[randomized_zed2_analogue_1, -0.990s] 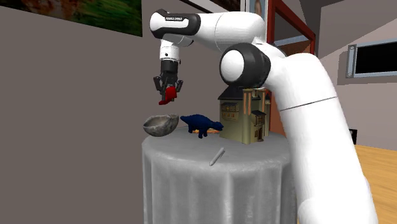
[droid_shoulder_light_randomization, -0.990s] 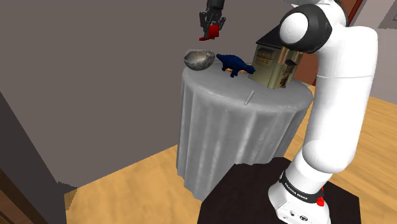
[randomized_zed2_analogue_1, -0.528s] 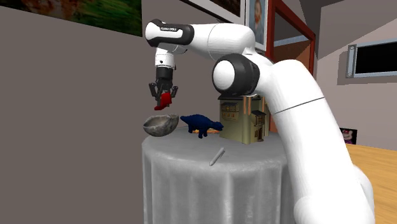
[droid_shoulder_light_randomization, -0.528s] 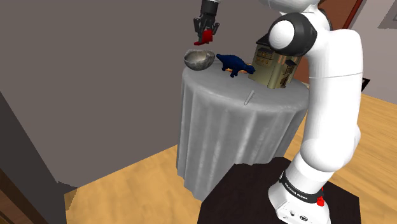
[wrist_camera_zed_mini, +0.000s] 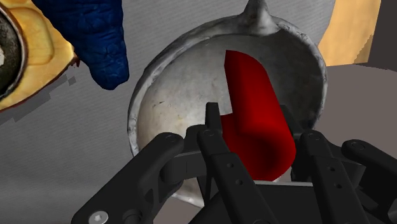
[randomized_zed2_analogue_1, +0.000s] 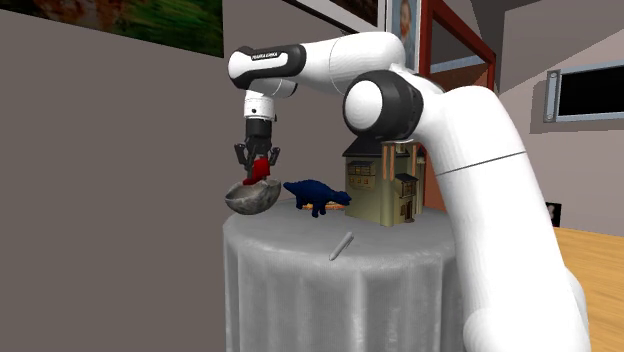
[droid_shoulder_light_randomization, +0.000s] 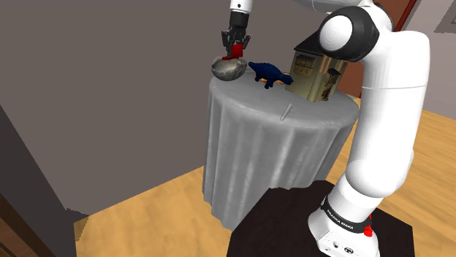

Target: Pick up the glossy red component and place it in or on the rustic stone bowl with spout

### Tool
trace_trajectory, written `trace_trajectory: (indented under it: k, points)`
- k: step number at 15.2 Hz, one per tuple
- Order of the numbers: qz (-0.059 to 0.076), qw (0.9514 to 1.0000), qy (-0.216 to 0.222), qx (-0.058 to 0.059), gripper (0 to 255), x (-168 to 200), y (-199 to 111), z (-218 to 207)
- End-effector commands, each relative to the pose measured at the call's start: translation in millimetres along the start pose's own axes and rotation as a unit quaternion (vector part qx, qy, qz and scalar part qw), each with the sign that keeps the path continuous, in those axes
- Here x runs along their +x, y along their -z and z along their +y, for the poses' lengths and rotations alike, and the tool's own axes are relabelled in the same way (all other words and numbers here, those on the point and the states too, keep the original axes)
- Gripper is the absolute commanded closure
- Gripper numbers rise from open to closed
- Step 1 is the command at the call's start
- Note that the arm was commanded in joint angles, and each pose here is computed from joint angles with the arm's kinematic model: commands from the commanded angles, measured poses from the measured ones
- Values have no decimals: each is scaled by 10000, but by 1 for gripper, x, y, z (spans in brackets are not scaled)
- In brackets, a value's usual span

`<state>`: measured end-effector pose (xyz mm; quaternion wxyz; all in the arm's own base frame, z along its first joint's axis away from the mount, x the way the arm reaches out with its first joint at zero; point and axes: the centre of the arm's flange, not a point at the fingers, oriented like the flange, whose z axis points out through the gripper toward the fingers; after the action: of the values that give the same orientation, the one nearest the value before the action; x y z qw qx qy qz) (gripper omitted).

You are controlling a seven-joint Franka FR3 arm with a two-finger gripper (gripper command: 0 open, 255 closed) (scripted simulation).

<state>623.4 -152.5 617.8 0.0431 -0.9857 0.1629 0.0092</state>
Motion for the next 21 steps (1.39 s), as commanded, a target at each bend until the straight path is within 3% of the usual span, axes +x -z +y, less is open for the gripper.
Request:
trace_trajectory:
  k: [1, 6, 7, 12, 16, 21]
  points:
    - [3, 10000, 0, 0, 255, 0, -1, 0]
    - [3, 10000, 0, 0, 255, 0, -1, 0]
    - [3, 10000, 0, 0, 0, 0, -1, 0]
    - [3, 10000, 0, 0, 0, 0, -1, 0]
    - [3, 10000, 0, 0, 0, 0, 49, 0]
    - [3, 10000, 0, 0, 0, 0, 49, 0]
